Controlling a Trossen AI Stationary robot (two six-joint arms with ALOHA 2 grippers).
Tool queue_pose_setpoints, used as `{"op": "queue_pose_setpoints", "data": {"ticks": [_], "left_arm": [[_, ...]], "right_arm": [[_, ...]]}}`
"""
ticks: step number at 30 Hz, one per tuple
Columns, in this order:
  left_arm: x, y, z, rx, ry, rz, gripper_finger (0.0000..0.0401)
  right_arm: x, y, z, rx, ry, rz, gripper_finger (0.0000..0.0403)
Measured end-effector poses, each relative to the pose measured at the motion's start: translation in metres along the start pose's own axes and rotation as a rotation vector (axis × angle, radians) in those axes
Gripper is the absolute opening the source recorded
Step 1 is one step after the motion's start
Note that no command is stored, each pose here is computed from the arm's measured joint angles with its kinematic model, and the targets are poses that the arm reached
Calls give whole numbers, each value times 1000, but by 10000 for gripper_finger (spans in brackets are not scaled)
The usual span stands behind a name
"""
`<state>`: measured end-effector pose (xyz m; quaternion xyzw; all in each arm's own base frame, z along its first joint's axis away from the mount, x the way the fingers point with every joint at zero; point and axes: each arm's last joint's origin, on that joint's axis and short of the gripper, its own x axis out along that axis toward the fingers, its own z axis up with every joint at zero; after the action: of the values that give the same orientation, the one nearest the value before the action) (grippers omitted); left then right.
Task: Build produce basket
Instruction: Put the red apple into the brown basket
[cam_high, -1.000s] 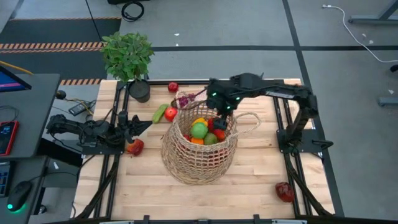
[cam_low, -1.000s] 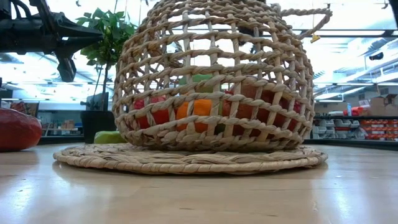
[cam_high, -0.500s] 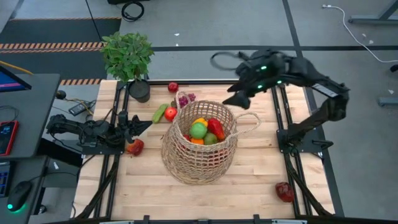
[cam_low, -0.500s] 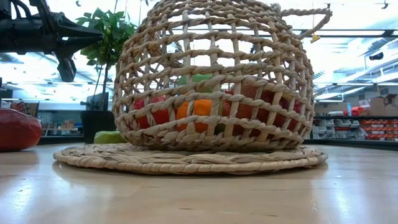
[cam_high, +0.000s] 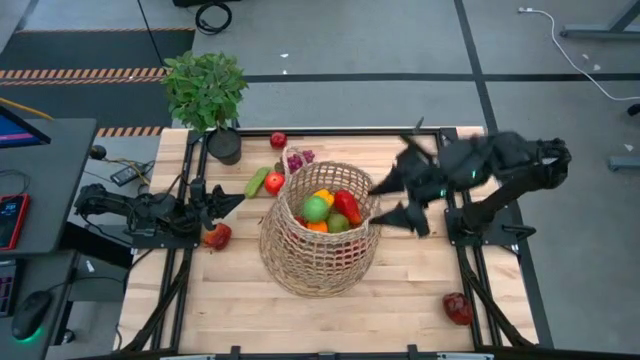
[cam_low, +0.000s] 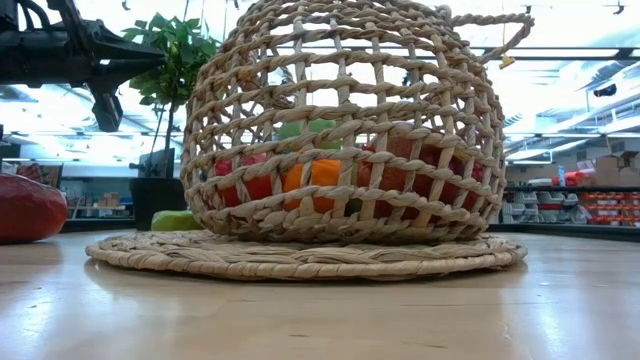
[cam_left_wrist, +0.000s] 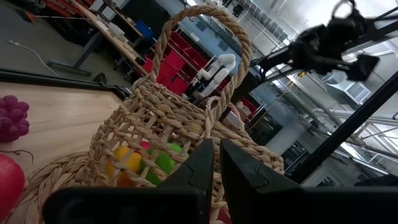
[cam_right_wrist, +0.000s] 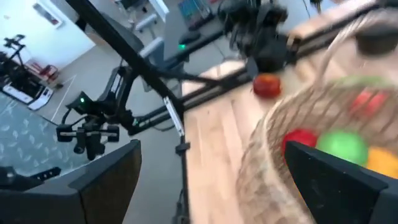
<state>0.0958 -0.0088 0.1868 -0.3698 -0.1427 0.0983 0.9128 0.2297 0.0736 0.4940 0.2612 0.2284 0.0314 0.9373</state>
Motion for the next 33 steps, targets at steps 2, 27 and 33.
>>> {"op": "queue_pose_setpoints", "data": {"ticks": [2, 27, 33], "left_arm": [[0, 0, 0, 0, 0, 0, 35], [0, 0, 0, 0, 0, 0, 35], [0, 0, 0, 0, 0, 0, 34]], "right_arm": [[10, 13, -13, 38, 51, -3, 399], [39, -10, -223, 62, 1024, -440, 381], [43, -41, -267, 131, 1184, -585, 397]]}}
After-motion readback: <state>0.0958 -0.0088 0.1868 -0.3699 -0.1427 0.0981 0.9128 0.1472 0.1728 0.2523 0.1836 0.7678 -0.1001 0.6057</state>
